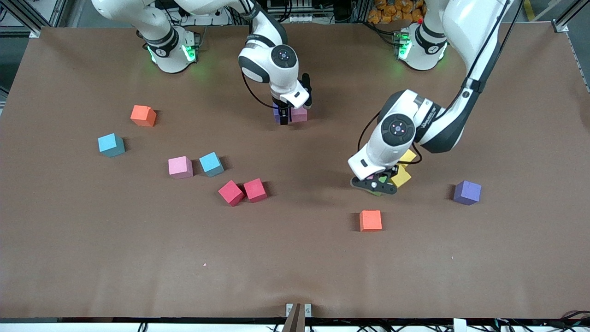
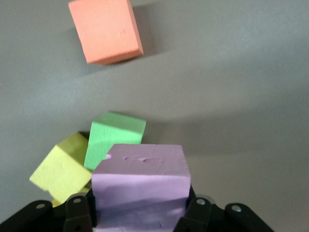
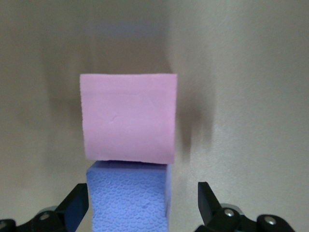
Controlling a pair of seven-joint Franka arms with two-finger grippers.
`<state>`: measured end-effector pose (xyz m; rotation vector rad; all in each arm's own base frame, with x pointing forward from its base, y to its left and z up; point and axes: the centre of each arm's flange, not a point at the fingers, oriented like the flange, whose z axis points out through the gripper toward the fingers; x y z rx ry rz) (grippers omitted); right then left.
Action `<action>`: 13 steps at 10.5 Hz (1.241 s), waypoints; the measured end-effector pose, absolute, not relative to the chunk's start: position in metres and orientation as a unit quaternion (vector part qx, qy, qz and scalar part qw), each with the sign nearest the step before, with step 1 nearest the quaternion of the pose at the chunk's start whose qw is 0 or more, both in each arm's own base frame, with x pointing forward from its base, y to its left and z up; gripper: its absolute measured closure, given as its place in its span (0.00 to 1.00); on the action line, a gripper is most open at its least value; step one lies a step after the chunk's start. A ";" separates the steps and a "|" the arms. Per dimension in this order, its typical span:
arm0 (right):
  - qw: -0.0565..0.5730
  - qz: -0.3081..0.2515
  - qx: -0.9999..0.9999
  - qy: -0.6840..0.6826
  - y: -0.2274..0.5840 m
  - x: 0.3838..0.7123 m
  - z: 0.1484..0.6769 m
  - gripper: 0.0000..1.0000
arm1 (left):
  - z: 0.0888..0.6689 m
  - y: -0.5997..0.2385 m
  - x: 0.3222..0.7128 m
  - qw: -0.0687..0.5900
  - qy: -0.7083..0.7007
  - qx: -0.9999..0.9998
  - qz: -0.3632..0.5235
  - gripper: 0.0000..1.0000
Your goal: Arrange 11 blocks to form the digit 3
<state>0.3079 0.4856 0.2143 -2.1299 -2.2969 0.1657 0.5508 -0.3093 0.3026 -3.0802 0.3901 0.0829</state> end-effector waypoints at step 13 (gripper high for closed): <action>-0.037 -0.014 -0.852 -0.523 0.252 0.531 0.349 0.00 | 0.251 -0.434 0.348 0.034 0.330 -0.943 0.012 0.38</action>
